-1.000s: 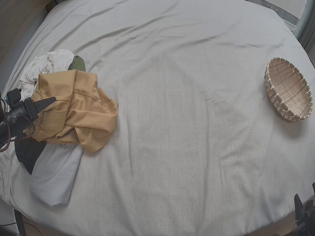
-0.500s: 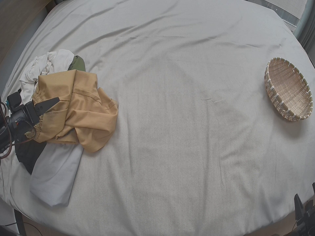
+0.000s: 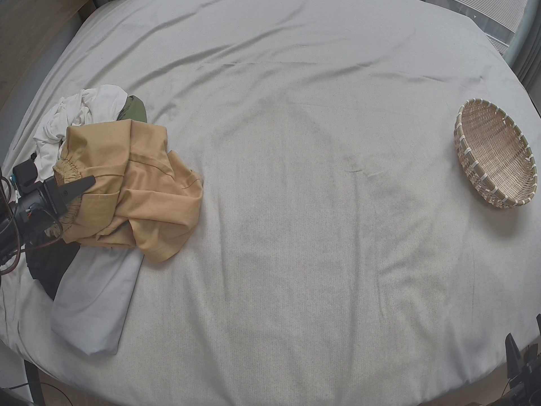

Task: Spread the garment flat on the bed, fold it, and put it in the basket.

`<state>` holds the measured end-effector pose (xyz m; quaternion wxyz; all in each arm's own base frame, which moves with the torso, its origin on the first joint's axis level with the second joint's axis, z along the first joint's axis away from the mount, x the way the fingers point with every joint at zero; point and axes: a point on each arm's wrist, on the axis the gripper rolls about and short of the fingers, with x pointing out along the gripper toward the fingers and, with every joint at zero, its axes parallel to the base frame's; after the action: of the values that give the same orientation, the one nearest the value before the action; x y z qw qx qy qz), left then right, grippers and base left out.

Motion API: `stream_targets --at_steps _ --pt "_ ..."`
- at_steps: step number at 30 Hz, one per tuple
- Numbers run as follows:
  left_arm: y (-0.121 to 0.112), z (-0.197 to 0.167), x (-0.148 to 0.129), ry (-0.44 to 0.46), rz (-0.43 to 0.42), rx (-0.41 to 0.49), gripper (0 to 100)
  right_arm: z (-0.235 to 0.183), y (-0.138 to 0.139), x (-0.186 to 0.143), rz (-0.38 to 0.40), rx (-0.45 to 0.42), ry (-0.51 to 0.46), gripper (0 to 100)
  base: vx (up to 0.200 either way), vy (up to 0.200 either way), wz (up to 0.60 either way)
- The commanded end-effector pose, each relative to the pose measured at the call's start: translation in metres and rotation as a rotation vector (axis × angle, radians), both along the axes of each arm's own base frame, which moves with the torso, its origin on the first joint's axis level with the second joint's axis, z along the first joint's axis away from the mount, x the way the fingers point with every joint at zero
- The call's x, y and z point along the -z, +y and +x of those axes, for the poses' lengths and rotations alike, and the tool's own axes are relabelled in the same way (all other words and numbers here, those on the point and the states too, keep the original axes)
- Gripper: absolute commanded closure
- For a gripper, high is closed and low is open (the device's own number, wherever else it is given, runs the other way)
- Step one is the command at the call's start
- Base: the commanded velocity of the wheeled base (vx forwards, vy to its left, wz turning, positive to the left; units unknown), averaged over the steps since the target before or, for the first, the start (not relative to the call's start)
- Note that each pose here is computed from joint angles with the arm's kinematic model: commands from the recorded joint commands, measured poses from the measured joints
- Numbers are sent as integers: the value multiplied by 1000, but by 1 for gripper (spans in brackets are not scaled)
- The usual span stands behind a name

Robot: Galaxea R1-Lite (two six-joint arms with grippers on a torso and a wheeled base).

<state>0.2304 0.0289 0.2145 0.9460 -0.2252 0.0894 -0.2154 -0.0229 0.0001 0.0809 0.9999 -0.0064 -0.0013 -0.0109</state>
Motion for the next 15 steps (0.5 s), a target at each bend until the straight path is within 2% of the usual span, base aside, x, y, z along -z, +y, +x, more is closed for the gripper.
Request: stream_targets --at_steps 1,6,15 --pt "-17 -11 -31 -83 -52 71 100 1 0 5 1 0 7 0 0 0 0" --pt "-51 -29 -76 -158 -198 207 100 1 0 5 1 0 7 0 0 0 0" --pt "-129 -41 -107 -212 -294 359 100 1 0 5 1 0 7 0 0 0 0"
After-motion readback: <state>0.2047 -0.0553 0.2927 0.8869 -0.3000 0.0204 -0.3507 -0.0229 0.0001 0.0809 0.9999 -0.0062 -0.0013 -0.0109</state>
